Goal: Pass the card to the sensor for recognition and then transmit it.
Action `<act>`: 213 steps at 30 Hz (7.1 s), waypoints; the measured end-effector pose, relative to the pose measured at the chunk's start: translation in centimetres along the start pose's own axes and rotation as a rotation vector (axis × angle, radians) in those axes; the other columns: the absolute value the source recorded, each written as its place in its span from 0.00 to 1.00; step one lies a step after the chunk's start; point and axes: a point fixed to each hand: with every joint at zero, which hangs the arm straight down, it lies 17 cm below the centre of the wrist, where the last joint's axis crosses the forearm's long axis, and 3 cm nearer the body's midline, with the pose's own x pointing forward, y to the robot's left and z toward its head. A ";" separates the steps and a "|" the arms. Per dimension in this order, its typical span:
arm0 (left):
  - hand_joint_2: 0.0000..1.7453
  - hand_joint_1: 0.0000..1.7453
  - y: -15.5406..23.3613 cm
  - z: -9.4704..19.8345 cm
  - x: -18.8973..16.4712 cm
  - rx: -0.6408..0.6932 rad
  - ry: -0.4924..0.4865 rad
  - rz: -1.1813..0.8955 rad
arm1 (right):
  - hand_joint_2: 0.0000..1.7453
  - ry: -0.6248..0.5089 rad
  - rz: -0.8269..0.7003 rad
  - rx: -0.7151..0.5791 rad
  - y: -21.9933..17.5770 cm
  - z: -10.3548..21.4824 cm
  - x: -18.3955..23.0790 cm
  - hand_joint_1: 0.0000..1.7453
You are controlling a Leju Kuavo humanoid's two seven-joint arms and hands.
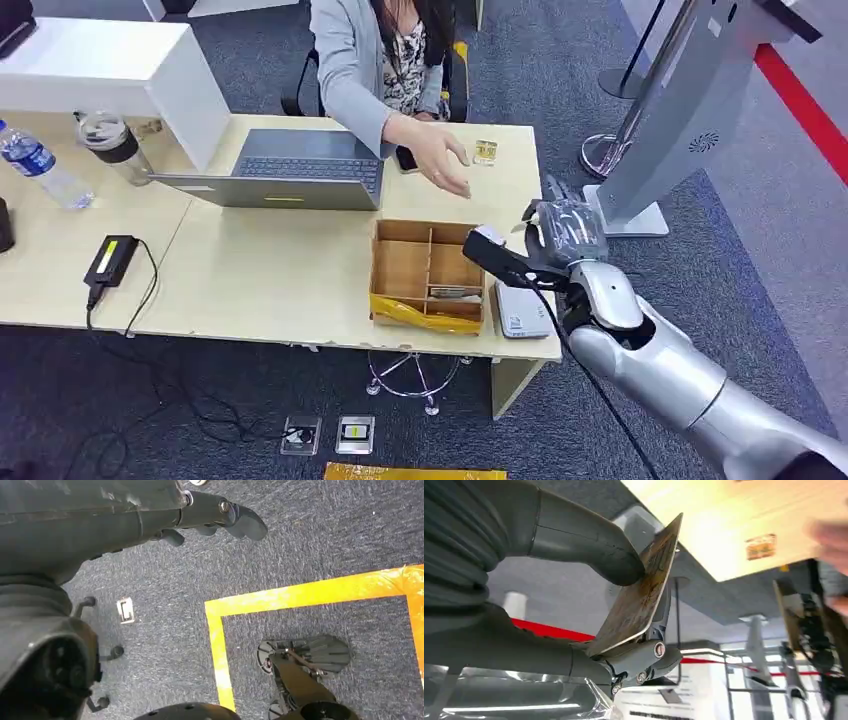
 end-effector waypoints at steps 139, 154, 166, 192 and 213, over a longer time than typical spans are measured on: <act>0.00 0.00 -0.9 0.2 0.1 -0.018 0.031 0.109 | 1.00 -0.177 0.201 0.174 8.3 7.6 16.1 0.00; 0.00 0.00 -1.0 0.2 0.0 -0.024 0.035 0.103 | 1.00 -0.189 0.203 0.170 8.0 6.5 16.7 0.00; 0.00 0.00 -1.1 0.2 0.1 -0.029 0.033 0.096 | 1.00 -0.175 0.206 0.196 9.3 5.9 16.6 0.00; 0.00 0.00 -1.1 0.2 0.1 -0.030 0.029 0.086 | 1.00 -0.084 0.208 0.182 8.0 4.3 13.5 0.00; 0.00 0.00 -1.1 0.2 0.1 -0.029 0.028 0.083 | 1.00 -0.085 0.176 0.202 8.6 4.7 13.7 0.00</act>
